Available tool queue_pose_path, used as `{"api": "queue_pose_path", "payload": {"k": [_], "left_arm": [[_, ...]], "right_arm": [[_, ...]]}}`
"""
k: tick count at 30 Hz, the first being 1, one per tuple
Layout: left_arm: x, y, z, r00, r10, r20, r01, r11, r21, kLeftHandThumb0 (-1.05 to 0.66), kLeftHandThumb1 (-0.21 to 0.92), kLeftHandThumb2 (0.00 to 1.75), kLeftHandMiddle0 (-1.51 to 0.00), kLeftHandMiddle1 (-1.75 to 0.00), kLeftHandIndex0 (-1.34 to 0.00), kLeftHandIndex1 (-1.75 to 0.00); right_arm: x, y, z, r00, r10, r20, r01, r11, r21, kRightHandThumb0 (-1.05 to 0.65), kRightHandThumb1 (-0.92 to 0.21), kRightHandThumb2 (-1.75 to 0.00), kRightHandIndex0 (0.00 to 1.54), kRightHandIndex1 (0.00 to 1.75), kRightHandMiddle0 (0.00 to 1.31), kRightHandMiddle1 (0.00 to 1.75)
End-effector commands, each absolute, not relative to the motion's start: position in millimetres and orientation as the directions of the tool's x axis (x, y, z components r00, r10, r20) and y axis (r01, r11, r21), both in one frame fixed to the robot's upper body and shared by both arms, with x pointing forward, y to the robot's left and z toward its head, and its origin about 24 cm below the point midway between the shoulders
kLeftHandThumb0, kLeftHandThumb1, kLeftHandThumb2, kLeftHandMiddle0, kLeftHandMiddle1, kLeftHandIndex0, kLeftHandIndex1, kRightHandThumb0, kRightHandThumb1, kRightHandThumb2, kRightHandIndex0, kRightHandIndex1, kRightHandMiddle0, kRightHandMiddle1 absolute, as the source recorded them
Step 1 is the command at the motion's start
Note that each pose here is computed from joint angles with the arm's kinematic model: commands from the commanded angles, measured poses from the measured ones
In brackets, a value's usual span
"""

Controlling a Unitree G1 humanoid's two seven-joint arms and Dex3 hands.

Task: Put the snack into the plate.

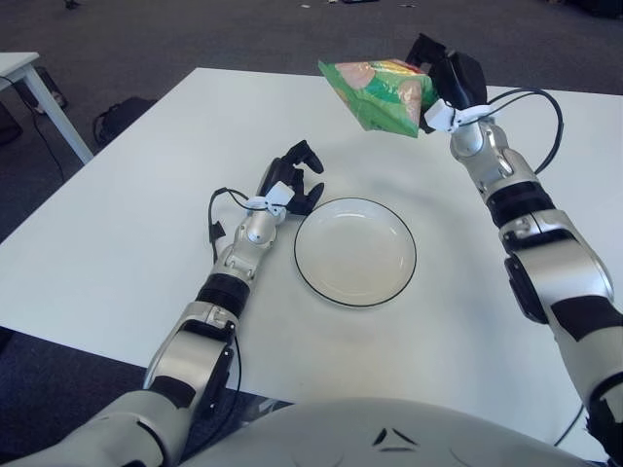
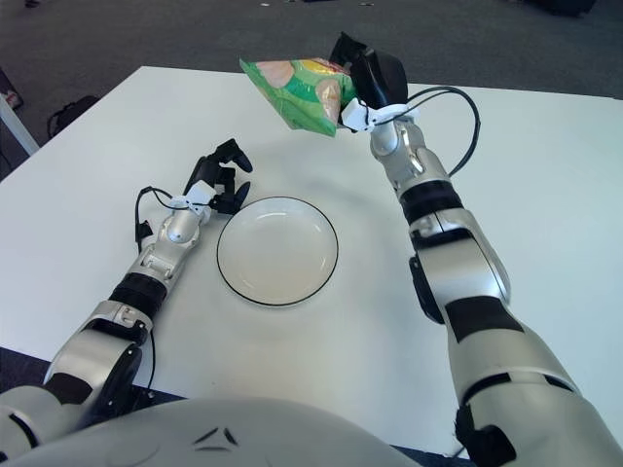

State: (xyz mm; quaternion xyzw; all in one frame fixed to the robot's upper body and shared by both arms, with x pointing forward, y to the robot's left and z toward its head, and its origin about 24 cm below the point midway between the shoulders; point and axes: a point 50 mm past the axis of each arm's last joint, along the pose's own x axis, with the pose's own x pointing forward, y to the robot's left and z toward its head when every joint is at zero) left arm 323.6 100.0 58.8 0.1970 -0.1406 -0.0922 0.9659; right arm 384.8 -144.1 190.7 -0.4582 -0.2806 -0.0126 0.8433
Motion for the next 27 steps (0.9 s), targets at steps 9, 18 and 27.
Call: {"api": "queue_pose_path", "payload": {"k": [9, 18, 27], "left_arm": [[302, 110, 3, 0.992, -0.121, -0.020, 0.119, 0.922, 0.370, -0.46, 0.37, 1.25, -1.16, -1.75, -0.57, -1.75], [306, 117, 3, 0.997, -0.081, -0.014, 0.080, 0.928, 0.363, -0.45, 0.39, 1.22, -1.13, -1.75, -0.55, -1.75], [308, 120, 2, 0.997, -0.074, -0.011, 0.073, 0.930, 0.359, -0.45, 0.40, 1.22, -1.14, -1.75, -0.55, -1.75]], "right_arm": [[340, -148, 186, 0.814, 0.414, 0.407, 0.120, 0.567, -0.815, 0.00, 0.04, -1.69, 0.92, 1.65, 0.64, 1.75], [317, -147, 189, 0.748, 0.528, 0.402, 0.043, 0.566, -0.823, 0.00, 0.02, -1.70, 0.88, 1.73, 0.63, 1.75], [301, -147, 188, 0.690, 0.607, 0.394, -0.001, 0.545, -0.839, 0.00, -0.04, -1.64, 0.83, 1.73, 0.58, 1.75]]}}
